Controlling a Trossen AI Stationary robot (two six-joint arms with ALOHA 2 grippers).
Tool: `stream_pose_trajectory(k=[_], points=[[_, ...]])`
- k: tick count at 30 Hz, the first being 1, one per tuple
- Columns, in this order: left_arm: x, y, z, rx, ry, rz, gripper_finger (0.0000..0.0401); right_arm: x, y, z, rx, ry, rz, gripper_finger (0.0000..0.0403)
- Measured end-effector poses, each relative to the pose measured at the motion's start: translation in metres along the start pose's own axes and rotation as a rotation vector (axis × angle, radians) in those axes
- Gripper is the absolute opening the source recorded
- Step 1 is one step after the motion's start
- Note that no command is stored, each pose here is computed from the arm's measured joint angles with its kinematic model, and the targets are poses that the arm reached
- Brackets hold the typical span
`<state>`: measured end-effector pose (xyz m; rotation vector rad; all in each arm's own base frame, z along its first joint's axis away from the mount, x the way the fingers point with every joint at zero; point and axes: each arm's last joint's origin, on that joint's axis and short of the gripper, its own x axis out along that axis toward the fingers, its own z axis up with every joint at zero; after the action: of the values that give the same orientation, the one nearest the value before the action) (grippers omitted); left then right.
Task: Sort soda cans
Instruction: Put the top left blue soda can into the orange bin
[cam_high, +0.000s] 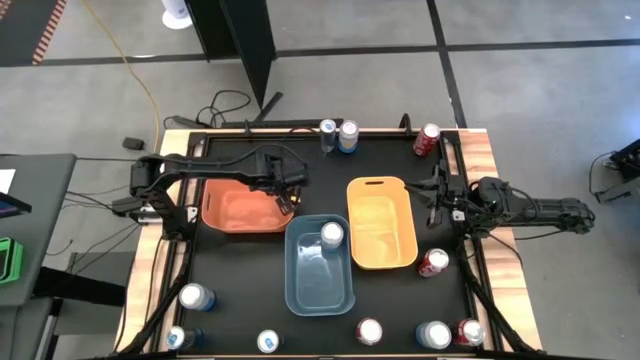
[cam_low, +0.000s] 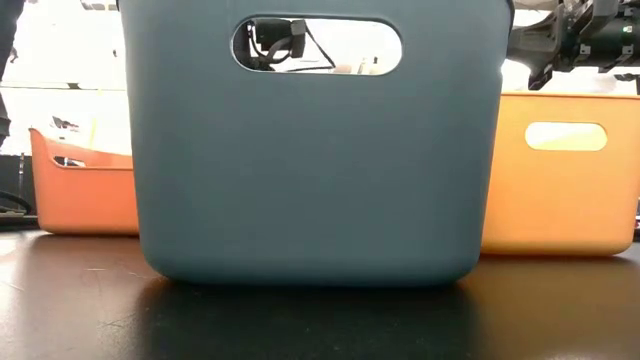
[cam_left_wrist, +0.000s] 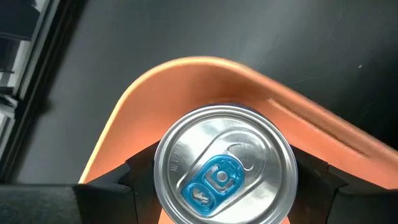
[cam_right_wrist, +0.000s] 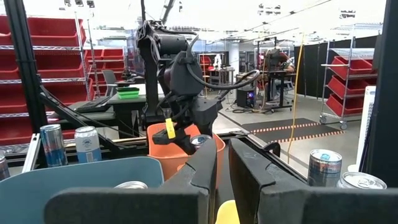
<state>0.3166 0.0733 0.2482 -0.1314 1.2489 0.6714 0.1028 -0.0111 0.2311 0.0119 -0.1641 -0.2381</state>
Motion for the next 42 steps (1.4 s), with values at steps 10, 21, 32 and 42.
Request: stream_pose_trajectory(k=[10, 21, 32, 42], points=[[0.0038, 0.0042, 0.0023, -0.011, -0.017, -0.006, 0.0241, 0.0000, 0.0000, 0.0000, -0.002, 0.000, 0.000, 0.0062], [0.0059, 0.0077, 0.0032, -0.043, -0.016, 0.011, 0.0277, 0.0000, 0.0000, 0.0000, -0.002, 0.000, 0.000, 0.0062], [0.0054, 0.0088, 0.0027, -0.072, -0.020, 0.032, 0.0280, 0.0000, 0.0000, -0.0001, -0.001, 0.000, 0.000, 0.0062], [0.0052, 0.0096, 0.0005, -0.068, 0.001, 0.038, 0.0318, 0.0000, 0.0000, -0.0001, 0.001, 0.000, 0.000, 0.0062]])
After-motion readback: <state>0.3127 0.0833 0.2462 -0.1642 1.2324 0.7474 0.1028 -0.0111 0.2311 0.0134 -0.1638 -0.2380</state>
